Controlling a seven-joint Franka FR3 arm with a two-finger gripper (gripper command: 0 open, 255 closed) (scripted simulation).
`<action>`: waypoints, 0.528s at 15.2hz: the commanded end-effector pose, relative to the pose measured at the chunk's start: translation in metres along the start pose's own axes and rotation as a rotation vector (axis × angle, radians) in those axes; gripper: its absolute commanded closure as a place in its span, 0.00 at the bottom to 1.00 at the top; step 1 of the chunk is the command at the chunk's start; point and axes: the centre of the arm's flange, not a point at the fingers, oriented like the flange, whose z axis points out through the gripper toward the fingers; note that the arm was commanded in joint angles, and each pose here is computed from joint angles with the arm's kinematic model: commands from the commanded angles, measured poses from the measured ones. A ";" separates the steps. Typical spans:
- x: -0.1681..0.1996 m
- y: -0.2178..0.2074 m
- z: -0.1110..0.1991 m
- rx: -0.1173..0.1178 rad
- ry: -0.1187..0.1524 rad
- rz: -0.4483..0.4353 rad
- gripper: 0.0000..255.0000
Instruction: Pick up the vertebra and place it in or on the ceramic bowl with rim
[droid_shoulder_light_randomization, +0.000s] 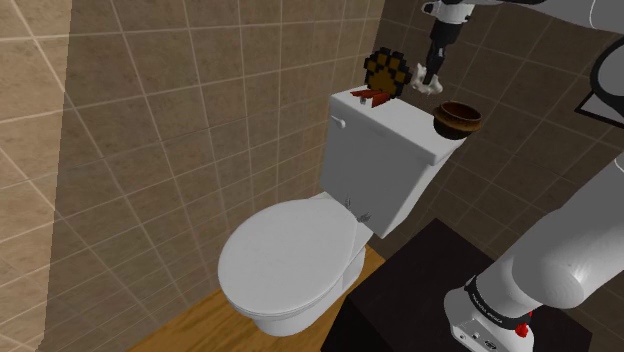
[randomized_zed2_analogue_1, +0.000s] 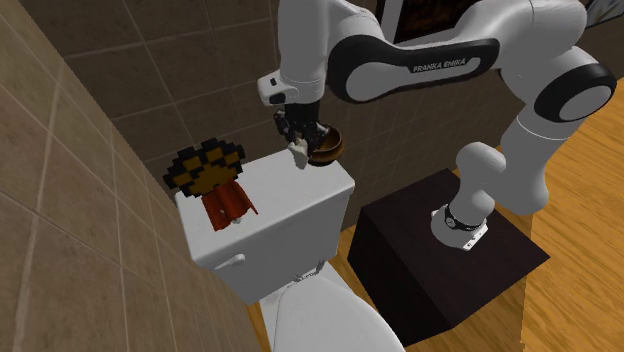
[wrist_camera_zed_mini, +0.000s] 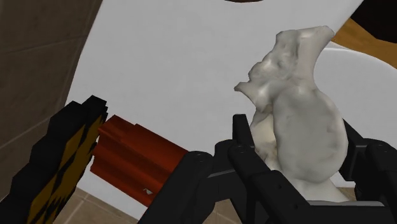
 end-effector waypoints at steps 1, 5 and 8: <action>0.000 0.001 -0.011 0.000 0.000 0.000 1.00; 0.000 0.002 -0.027 0.000 0.000 0.000 1.00; -0.039 0.008 -0.028 0.000 0.000 0.000 1.00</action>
